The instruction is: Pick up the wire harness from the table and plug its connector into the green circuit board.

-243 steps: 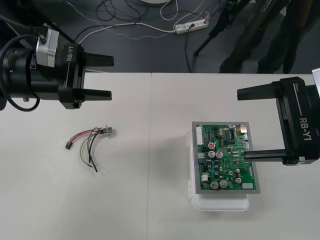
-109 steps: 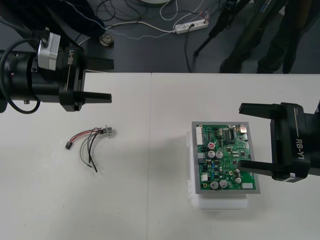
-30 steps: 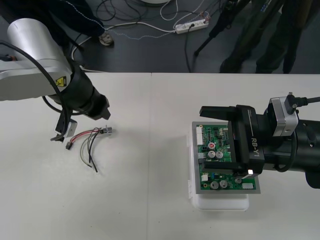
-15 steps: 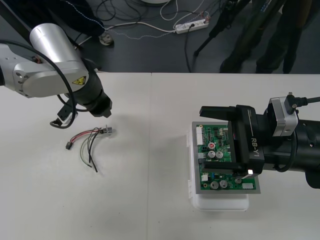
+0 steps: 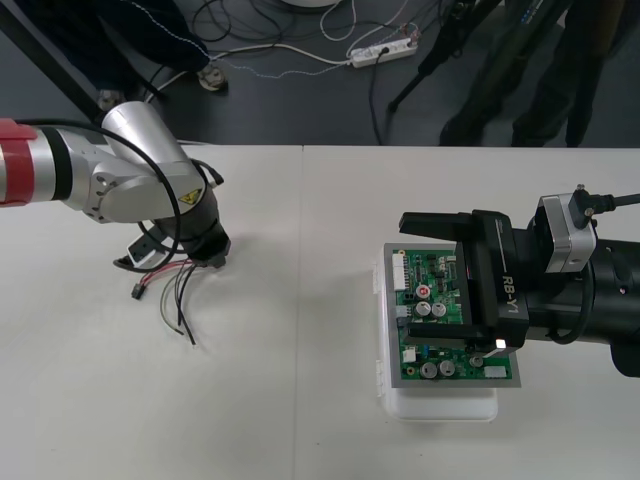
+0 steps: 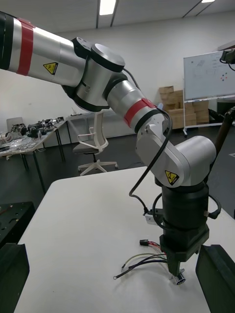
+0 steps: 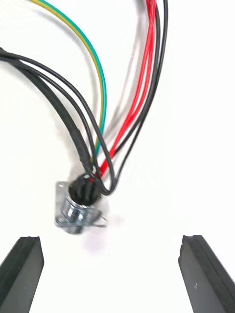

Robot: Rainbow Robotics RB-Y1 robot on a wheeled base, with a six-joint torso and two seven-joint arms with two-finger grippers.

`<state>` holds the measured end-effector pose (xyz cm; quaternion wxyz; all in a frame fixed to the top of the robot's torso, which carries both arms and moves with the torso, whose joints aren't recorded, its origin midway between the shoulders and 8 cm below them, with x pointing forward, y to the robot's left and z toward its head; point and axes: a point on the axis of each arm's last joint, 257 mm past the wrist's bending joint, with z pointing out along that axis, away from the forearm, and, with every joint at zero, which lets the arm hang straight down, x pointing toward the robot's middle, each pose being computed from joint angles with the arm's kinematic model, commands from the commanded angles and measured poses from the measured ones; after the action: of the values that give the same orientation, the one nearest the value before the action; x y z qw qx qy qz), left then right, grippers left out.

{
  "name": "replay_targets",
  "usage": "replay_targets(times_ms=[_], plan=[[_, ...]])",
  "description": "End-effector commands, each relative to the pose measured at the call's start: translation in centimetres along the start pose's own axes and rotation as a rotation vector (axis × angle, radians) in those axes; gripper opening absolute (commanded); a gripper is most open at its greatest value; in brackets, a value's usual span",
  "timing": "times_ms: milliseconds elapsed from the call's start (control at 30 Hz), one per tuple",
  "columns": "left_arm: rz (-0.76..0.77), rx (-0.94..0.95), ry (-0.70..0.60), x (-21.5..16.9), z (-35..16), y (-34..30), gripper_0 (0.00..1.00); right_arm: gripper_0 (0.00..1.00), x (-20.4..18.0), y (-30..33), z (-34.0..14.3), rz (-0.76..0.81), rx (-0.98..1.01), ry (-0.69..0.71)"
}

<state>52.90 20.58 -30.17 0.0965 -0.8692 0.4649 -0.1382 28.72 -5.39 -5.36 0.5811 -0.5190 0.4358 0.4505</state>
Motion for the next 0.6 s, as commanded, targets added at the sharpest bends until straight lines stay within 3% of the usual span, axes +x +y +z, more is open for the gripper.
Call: replay_targets(times_ms=[33,600], plan=[[0.105,0.021,0.056,3.4,-0.6,0.3,0.81,1.00,-0.4,0.0,0.1,-0.045,-0.009,0.006],[0.148,0.039,0.051,2.8,1.2,0.7,0.81,1.00,-0.4,-0.1,-0.3,-0.082,-0.002,0.010]])
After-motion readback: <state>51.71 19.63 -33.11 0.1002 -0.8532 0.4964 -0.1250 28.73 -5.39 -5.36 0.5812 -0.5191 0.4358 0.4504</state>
